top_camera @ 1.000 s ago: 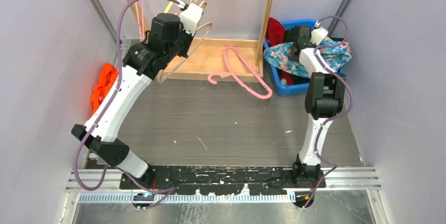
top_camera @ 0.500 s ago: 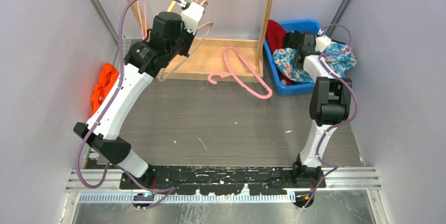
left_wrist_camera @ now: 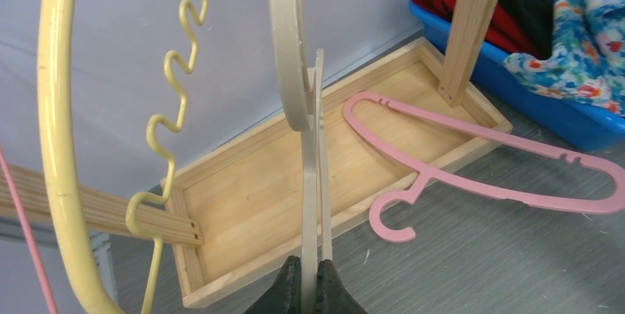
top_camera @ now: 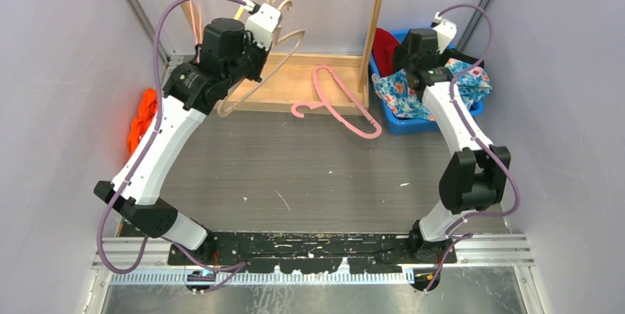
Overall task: Remove the skirt from the hanger
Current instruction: Place the hanger at the clothesline.
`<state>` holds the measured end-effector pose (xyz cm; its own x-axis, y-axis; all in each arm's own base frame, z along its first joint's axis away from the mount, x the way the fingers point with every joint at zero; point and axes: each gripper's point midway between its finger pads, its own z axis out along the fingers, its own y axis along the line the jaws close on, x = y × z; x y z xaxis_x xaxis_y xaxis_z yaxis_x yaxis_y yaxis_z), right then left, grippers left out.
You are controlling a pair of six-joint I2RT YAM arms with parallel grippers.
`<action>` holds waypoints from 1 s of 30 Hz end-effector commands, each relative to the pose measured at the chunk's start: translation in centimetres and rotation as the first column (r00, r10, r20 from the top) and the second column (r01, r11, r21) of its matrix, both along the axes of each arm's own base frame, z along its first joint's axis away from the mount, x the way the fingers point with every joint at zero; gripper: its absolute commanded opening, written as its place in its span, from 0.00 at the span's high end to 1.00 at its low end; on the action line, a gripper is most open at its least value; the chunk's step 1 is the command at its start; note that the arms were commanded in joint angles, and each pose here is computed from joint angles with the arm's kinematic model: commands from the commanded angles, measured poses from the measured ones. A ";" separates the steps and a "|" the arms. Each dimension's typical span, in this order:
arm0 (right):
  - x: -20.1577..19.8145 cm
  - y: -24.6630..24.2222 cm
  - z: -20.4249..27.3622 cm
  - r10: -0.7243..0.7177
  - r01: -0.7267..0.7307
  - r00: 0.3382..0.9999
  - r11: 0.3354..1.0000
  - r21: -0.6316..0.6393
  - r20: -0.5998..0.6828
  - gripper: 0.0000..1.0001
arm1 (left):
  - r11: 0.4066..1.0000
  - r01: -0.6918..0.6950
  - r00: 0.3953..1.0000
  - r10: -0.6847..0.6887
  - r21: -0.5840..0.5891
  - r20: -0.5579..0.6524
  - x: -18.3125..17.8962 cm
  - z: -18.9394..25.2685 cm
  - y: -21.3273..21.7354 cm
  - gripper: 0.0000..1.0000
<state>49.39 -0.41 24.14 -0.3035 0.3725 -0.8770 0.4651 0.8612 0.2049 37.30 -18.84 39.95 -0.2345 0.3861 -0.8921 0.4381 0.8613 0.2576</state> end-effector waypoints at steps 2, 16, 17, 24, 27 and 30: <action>-2.1 -1.6 8.3 -0.018 0.029 0.983 0.998 -0.058 0.180 0.12 | 0.982 0.122 0.989 -0.108 -0.142 0.103 -1.6 5.1 -1.8 1.00; -1.7 -0.7 11.0 0.021 -0.002 0.972 0.997 -0.078 0.236 0.12 | 0.968 0.080 0.946 0.002 -0.238 0.324 4.8 12.6 -4.0 1.00; -1.6 -0.7 11.2 0.021 -0.002 0.971 0.997 -0.079 0.240 0.12 | 0.966 0.082 0.941 0.006 -0.243 0.339 5.0 13.2 -4.0 1.00; -1.3 -0.1 11.0 0.040 -0.026 0.969 0.998 -0.062 0.245 0.13 | 0.961 0.045 0.923 0.065 -0.273 0.380 7.9 14.3 -4.2 1.00; -1.5 0.0 10.7 0.044 -0.030 0.970 0.998 -0.063 0.240 0.13 | 0.948 0.031 0.915 0.101 -0.318 0.390 9.1 14.9 -3.8 1.00; -1.6 0.1 10.6 0.049 -0.035 0.970 0.998 -0.060 0.239 0.13 | 0.923 0.014 0.907 0.150 -0.385 0.392 10.5 15.5 -3.1 1.00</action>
<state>47.43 -0.77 31.63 -0.1818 0.3043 -0.9351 0.4073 0.8888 0.2101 47.08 -23.95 50.04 0.0342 0.1497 -0.9881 0.3692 0.9169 0.1517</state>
